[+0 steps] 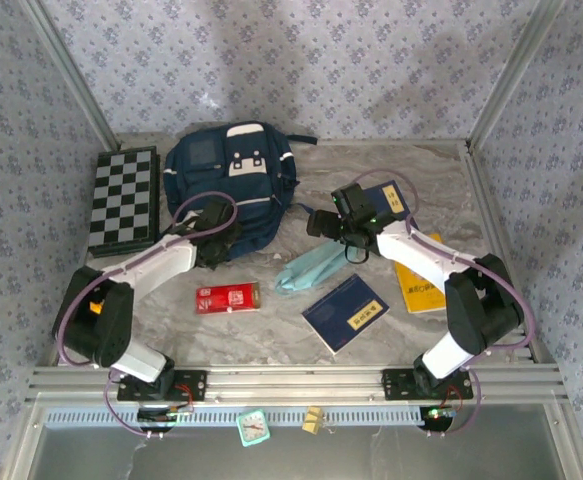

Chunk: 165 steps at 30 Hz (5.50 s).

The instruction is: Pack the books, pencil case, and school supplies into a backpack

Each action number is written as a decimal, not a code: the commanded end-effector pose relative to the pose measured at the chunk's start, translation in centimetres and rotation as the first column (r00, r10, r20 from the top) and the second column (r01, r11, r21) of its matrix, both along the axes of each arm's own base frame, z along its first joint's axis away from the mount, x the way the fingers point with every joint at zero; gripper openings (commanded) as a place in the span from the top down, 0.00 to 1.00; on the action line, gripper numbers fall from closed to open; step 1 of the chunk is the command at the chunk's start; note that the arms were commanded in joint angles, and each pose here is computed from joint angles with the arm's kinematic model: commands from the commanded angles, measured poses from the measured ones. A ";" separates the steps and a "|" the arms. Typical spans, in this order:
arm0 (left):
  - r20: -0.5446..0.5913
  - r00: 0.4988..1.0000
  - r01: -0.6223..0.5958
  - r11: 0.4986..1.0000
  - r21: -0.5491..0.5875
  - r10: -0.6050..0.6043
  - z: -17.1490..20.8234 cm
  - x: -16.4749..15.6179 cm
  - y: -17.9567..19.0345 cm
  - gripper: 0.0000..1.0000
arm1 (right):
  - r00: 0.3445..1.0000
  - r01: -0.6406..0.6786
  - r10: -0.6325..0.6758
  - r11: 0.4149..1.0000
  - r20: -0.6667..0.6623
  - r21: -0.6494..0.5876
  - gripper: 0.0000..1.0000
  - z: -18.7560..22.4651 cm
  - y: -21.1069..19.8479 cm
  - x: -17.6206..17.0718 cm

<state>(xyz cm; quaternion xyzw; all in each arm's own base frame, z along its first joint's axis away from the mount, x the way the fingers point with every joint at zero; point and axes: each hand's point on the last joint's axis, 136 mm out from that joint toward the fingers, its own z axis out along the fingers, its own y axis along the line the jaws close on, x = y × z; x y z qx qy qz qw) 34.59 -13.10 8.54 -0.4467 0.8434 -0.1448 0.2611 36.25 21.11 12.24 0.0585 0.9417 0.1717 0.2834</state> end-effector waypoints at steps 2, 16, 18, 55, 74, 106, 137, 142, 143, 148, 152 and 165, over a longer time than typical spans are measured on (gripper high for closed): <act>0.046 0.997 -0.066 0.998 -0.002 0.066 0.0 2.1 -0.1 0.28 | 1.000 -0.001 0.001 1.000 -0.003 -0.022 0.00 0.1 -0.3 0.5; 0.080 0.994 0.071 0.993 0.099 -0.079 0.8 2.6 -0.3 1.00 | 0.999 -0.035 0.034 0.999 -0.023 -0.023 0.00 0.7 -0.3 0.4; 0.080 0.985 0.140 0.983 0.121 -0.151 1.0 2.0 -0.4 1.00 | 0.999 -0.027 0.026 1.000 -0.037 -0.009 0.00 0.7 -0.1 0.5; 0.048 0.890 0.444 0.886 0.135 -0.454 3.4 -1.5 2.5 1.00 | 0.988 -0.121 0.128 0.989 -0.084 0.088 0.50 -3.5 16.7 12.7; 0.131 0.908 0.368 0.908 0.200 -0.397 7.1 6.1 5.1 1.00 | 0.995 -0.096 0.082 0.960 0.064 0.265 1.00 6.5 11.6 11.9; 0.100 0.886 0.440 0.889 0.129 -0.453 5.9 3.3 4.2 1.00 | 0.993 -0.114 0.111 0.989 0.034 0.099 0.59 -5.3 10.9 21.0; 0.115 0.900 0.402 0.904 0.146 -0.419 4.8 13.4 3.9 1.00 | 0.997 0.075 -0.079 0.979 0.014 0.192 1.00 0.0 3.4 8.7; 0.069 0.909 0.404 0.909 0.104 -0.412 3.6 12.0 5.3 0.70 | 0.996 0.082 -0.086 0.976 0.012 0.200 0.61 0.4 3.9 8.5; 0.066 0.910 0.399 0.909 0.116 -0.408 3.8 11.5 5.6 0.59 | 0.996 0.086 -0.091 0.975 0.014 0.203 0.56 0.6 3.7 8.3; 0.039 0.922 0.378 0.919 0.109 -0.384 4.3 7.8 6.5 0.37 | 0.996 0.084 -0.080 0.984 -0.029 0.157 0.30 0.4 2.6 6.9; 0.070 0.913 0.399 0.915 0.060 -0.402 4.5 5.5 4.1 0.35 | 0.995 0.068 -0.064 0.996 -0.079 0.049 0.27 -0.1 2.8 5.6; 0.093 0.867 0.490 0.871 0.026 -0.490 3.2 2.3 -5.9 0.40 | 0.958 0.179 -0.177 0.984 -0.225 -0.014 0.30 -4.7 2.3 6.3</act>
